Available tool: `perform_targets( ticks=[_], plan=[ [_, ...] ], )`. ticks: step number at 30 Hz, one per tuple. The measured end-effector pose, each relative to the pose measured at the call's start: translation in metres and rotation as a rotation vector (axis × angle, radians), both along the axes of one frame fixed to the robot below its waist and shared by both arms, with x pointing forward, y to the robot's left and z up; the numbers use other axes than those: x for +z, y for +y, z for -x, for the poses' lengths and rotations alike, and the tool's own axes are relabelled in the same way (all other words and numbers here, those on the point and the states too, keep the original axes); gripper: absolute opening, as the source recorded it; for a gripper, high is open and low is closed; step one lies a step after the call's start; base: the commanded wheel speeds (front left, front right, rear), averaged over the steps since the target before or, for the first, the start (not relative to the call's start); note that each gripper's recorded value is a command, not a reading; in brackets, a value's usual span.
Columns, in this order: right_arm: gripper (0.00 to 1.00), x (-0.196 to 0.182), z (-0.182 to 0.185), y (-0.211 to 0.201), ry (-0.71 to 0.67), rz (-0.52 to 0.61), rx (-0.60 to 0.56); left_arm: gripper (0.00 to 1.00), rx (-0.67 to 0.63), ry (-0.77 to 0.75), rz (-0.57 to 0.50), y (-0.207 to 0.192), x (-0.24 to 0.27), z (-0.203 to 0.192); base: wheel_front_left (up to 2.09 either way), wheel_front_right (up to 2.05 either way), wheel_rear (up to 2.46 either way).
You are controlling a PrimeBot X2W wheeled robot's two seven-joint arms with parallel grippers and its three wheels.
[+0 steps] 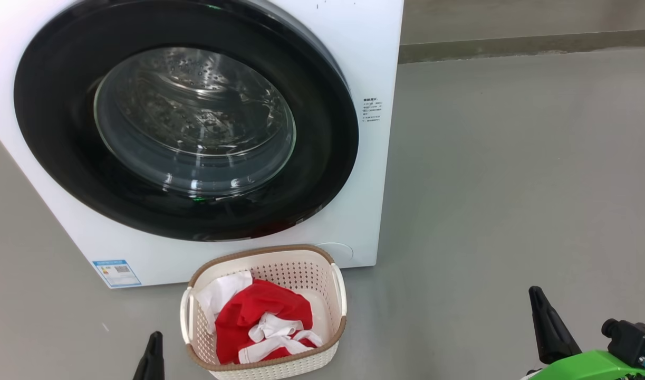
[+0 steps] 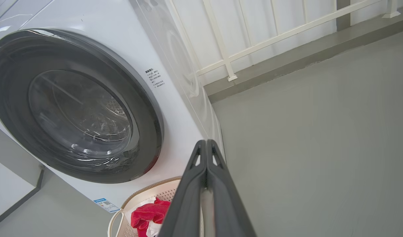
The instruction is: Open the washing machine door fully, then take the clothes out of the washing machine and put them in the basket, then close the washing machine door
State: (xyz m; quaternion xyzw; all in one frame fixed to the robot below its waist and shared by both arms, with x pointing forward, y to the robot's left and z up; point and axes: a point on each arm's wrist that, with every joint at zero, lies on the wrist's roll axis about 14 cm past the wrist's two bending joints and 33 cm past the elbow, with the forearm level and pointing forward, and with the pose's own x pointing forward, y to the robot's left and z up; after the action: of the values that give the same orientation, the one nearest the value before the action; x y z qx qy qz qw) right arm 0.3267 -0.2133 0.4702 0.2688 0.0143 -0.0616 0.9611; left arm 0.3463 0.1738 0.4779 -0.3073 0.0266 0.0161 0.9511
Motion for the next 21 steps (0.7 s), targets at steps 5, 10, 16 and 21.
perform_targets(
  ticks=[5, 10, 16, 21],
  plan=[
    [0.00, 0.001, -0.004, 0.000, 0.000, -0.054, -0.003, 0.00, 0.004, 0.004, 0.053, 0.001, 0.000, -0.003, 0.00, 0.00, 0.00],
    [0.00, -0.001, -0.006, 0.000, 0.005, -0.109, -0.007, 0.00, 0.010, 0.021, 0.105, 0.002, -0.003, -0.003, 0.00, 0.00, 0.00],
    [0.00, -0.001, -0.008, 0.000, 0.002, -0.182, -0.016, 0.00, 0.019, 0.031, 0.168, 0.004, -0.004, -0.006, 0.00, 0.00, 0.00],
    [0.00, 0.000, -0.012, 0.000, 0.002, -0.238, -0.016, 0.00, 0.020, 0.030, 0.219, 0.004, -0.003, -0.008, 0.00, 0.00, 0.00]
  ],
)
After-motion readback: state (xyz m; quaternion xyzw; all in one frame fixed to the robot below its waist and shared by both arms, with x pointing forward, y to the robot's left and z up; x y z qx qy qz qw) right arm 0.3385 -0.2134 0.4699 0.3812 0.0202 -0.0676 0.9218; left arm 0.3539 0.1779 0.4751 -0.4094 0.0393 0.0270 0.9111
